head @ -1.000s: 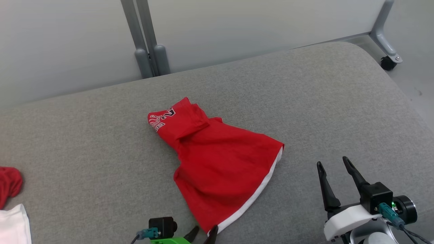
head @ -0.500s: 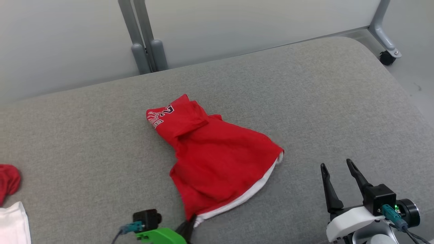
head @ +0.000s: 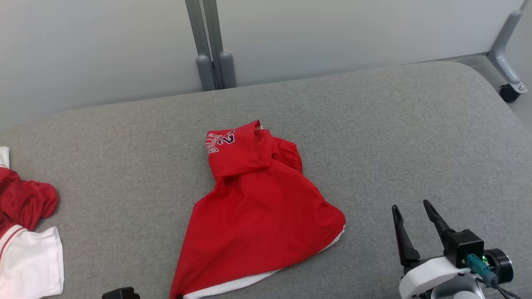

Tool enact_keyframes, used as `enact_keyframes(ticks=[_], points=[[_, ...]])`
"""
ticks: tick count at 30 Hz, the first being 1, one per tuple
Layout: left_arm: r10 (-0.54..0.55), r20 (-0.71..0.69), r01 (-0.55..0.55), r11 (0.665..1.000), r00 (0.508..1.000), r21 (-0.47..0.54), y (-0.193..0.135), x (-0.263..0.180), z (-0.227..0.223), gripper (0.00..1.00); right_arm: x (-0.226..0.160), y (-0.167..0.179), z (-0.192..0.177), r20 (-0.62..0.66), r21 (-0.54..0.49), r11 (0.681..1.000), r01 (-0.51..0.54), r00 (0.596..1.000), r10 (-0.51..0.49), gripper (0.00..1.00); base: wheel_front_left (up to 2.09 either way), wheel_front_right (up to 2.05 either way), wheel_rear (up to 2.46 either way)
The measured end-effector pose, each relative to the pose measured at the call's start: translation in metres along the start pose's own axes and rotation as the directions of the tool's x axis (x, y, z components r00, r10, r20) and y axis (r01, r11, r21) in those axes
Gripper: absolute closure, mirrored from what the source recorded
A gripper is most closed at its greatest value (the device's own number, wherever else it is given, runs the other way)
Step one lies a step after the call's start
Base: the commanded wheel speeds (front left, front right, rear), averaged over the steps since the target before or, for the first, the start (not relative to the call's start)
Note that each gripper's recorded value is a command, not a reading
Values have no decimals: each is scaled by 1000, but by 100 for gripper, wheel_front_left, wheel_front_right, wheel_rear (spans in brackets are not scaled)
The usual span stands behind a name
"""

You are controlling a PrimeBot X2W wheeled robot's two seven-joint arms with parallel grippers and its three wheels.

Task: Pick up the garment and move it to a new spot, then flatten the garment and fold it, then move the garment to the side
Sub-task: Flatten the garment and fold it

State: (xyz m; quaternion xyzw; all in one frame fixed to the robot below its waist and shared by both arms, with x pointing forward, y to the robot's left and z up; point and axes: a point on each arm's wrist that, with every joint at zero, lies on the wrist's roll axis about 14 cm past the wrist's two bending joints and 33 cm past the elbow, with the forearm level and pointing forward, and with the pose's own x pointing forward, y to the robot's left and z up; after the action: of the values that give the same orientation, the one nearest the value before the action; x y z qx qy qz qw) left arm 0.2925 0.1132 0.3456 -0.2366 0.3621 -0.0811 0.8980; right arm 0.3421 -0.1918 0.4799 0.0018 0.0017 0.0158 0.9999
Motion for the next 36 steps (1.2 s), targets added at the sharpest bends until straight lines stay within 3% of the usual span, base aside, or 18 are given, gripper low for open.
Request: enact_keyframes(ticks=[5,6,7,8,15,19,24,28,30,36], points=[[53,14,-54,998,998,12,10,-11,2,100,0,4,2,6,1,1000,-10,1000,10,0,0,0,0],[52,23,-52,999,998,11,9,-12,3,93,0,3,2,6,1,1000,-10,1000,10,0,0,0,0],[44,27,-44,999,999,13,7,-13,4,41,0,3,2,7,1,1000,-9,1000,9,0,0,0,0],[42,29,-42,999,999,17,5,-14,5,0,-1,3,2,7,1,1000,-8,1000,8,0,0,0,0],[-6,37,1,990,999,143,-14,-22,18,0,-5,0,4,12,2,1000,2,1000,-2,0,0,0,0],[-86,73,67,972,994,225,-44,-30,36,0,-9,-5,5,19,3,1000,20,1000,-20,0,0,0,0],[-301,107,258,918,948,302,-117,-35,63,0,-13,-7,7,23,2,1000,30,999,-30,0,0,0,0],[-425,-19,400,837,905,374,-168,-25,47,0,-14,-13,11,34,2,999,49,998,-49,0,0,0,0],[-458,-90,458,812,884,362,-188,-16,34,0,-17,-16,8,26,7,998,62,998,-62,0,0,0,0],[-446,-134,463,812,885,357,-212,23,28,0,-27,-31,3,8,10,993,114,993,-114,0,0,0,0]])
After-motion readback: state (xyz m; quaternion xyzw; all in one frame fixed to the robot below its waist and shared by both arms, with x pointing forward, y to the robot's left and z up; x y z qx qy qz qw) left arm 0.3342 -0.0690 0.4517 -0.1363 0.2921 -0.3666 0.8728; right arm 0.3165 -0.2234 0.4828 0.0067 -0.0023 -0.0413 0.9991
